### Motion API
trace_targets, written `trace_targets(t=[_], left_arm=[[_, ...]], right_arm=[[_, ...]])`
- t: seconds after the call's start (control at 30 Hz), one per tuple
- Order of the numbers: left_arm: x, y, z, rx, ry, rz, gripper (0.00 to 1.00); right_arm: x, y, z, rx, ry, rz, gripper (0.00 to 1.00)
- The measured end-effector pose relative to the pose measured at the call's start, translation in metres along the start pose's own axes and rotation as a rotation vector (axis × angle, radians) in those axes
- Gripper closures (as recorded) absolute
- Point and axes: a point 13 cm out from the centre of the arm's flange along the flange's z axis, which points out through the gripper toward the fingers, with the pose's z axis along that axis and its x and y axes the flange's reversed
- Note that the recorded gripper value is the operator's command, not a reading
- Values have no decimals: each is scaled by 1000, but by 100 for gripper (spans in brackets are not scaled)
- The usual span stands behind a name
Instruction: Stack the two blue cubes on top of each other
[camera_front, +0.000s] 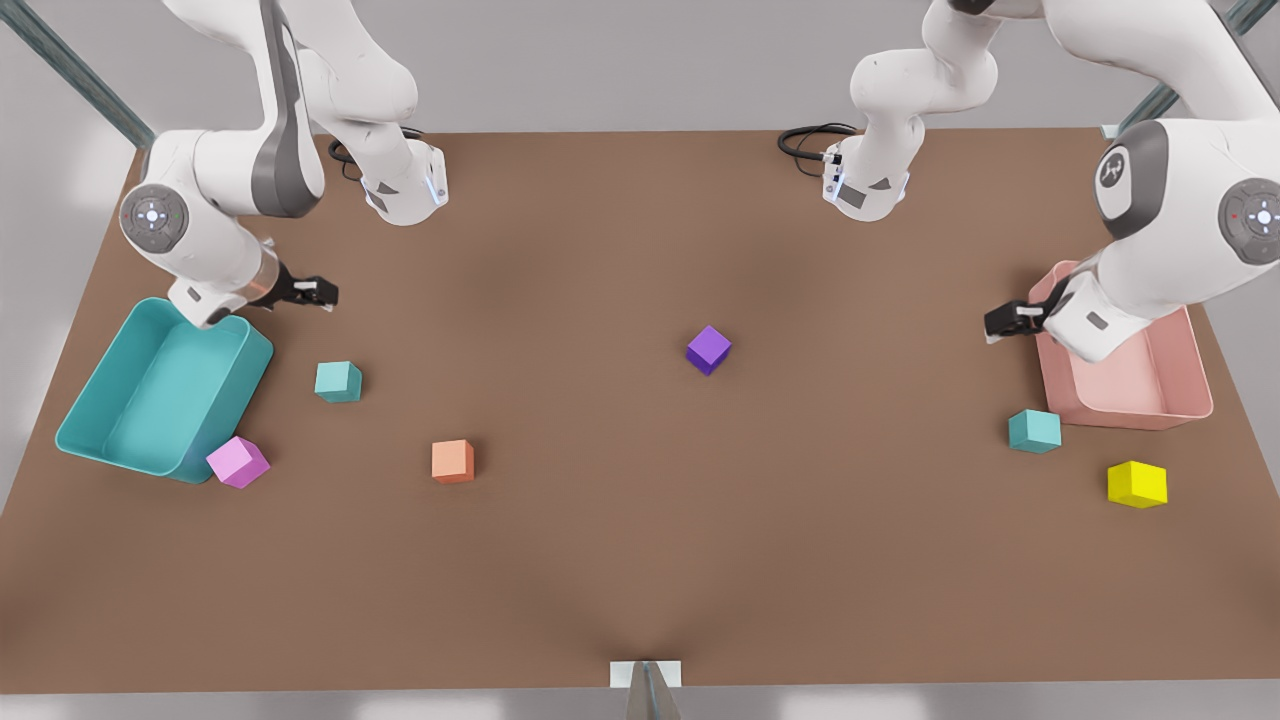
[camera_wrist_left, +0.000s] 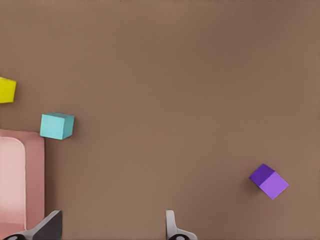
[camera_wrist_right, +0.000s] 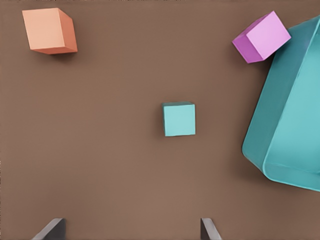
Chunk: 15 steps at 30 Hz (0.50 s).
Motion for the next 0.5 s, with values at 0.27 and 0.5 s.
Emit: trace_targets(t=[0.27, 0.5], left_arm=[[-30, -3, 16, 9, -28, 14, 0], [-44, 34, 45, 21, 12, -18, 0]], right_arm=[[-1, -3, 35, -28, 7, 81, 0], [6, -14, 113, -50, 72, 152, 0]])
